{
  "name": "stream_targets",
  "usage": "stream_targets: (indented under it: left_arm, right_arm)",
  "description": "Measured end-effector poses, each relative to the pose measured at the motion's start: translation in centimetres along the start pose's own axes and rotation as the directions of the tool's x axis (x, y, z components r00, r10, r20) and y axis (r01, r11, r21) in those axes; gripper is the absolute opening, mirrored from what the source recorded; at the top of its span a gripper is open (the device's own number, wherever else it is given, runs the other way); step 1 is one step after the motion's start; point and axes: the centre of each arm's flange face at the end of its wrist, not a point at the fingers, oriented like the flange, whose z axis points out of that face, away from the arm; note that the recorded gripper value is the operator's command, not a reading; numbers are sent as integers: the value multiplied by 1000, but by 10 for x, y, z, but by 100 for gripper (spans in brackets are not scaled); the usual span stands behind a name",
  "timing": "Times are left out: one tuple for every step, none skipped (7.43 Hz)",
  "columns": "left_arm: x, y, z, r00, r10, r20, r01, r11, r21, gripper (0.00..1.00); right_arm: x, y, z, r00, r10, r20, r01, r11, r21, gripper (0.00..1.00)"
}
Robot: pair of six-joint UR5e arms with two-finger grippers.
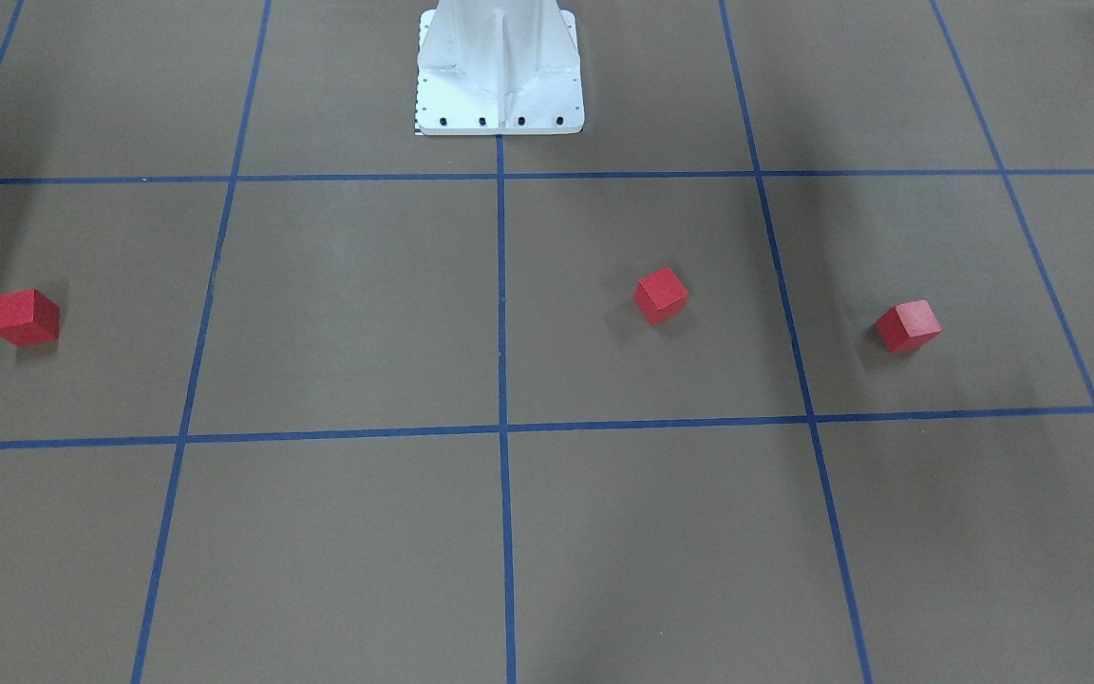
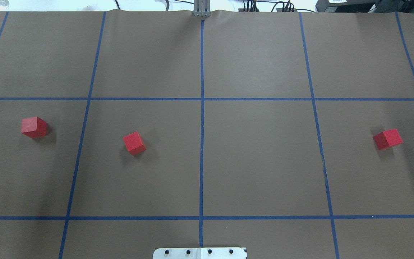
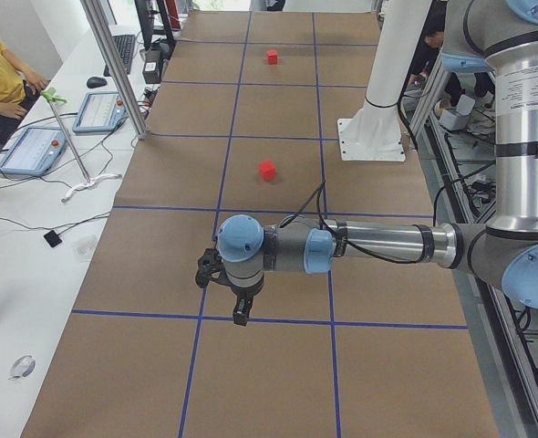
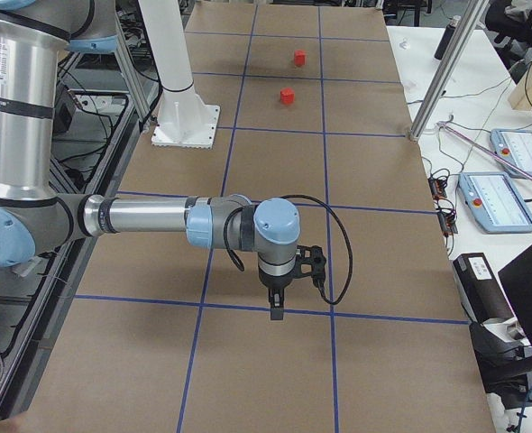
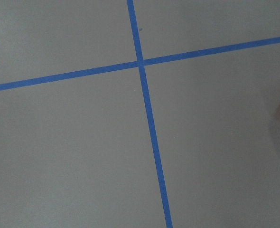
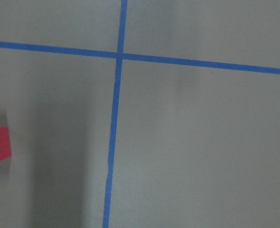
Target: Form red blocks into L shape at center
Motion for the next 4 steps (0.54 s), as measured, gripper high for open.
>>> stream_targets:
  left_arm:
    - [1, 0, -1, 1000, 2, 0, -2, 1000, 2, 100]
    - [1, -1, -1, 1000, 6, 1, -6, 1000, 4, 100]
    - [3, -1, -3, 1000, 9, 1, -9, 1000, 7, 100]
    - [4, -2, -4, 1000, 10, 2, -10, 1000, 10, 100]
  right_arm:
    - [-1, -1, -1, 1000, -1, 0, 1, 1000, 2, 100]
    - [-2, -2, -2, 1000, -4, 1, 4, 1000, 5, 100]
    - [-5, -4, -6, 1000, -13, 2, 13, 1000, 14, 100]
    - [-12, -7, -13, 1000, -27, 2, 27, 999, 28, 100]
